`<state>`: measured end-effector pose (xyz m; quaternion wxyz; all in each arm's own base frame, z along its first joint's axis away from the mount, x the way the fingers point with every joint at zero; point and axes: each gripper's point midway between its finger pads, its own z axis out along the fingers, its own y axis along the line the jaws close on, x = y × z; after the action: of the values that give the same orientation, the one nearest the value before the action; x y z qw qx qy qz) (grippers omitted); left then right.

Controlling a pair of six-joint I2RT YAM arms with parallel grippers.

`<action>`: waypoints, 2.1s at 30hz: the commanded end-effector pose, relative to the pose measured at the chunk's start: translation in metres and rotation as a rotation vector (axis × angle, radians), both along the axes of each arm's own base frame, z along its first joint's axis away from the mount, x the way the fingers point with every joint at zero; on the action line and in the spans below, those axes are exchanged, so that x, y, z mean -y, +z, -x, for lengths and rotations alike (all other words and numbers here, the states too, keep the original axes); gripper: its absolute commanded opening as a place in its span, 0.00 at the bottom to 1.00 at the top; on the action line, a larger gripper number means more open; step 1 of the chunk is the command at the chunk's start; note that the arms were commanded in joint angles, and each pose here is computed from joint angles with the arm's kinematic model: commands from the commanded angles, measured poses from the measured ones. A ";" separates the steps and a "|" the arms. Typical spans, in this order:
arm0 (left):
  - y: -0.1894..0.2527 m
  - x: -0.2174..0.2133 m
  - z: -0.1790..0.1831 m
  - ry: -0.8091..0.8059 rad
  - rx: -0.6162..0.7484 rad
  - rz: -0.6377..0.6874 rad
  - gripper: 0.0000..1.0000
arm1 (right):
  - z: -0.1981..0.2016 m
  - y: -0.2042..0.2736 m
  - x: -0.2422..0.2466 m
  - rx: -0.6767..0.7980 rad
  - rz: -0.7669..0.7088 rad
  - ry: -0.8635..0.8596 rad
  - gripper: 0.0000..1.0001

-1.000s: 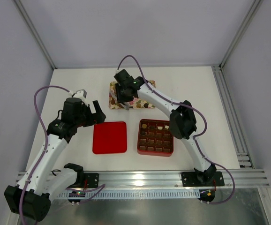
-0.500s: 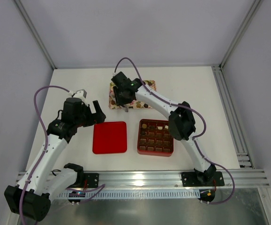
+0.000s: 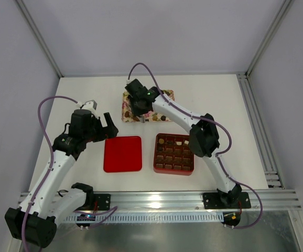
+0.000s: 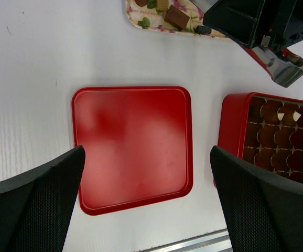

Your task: Pack the chocolate

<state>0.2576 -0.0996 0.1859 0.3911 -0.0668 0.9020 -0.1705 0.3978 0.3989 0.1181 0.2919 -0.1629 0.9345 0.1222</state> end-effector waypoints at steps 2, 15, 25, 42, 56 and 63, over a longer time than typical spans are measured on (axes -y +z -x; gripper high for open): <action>0.016 -0.001 -0.004 0.002 0.051 0.005 1.00 | -0.018 0.090 0.009 0.194 -0.098 -0.024 0.22; 0.015 -0.004 -0.005 0.015 0.049 -0.004 1.00 | 0.037 0.121 0.073 0.189 -0.110 -0.052 0.21; 0.014 -0.003 -0.006 0.013 0.043 -0.003 1.00 | 0.149 0.107 0.174 0.116 -0.144 -0.108 0.21; 0.010 -0.003 -0.006 0.016 0.031 -0.007 0.99 | 0.247 0.048 0.227 -0.066 -0.203 -0.106 0.22; 0.009 -0.003 -0.006 0.016 0.028 -0.008 1.00 | 0.260 0.041 0.220 -0.098 -0.207 -0.074 0.22; 0.009 -0.003 -0.006 0.016 0.027 -0.006 1.00 | 0.260 0.036 0.219 -0.108 -0.194 -0.076 0.28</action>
<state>0.2583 -0.0989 0.1843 0.3893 -0.0683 0.9032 -0.1673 0.1331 0.1732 0.1468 0.2453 -0.0987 0.9446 0.1946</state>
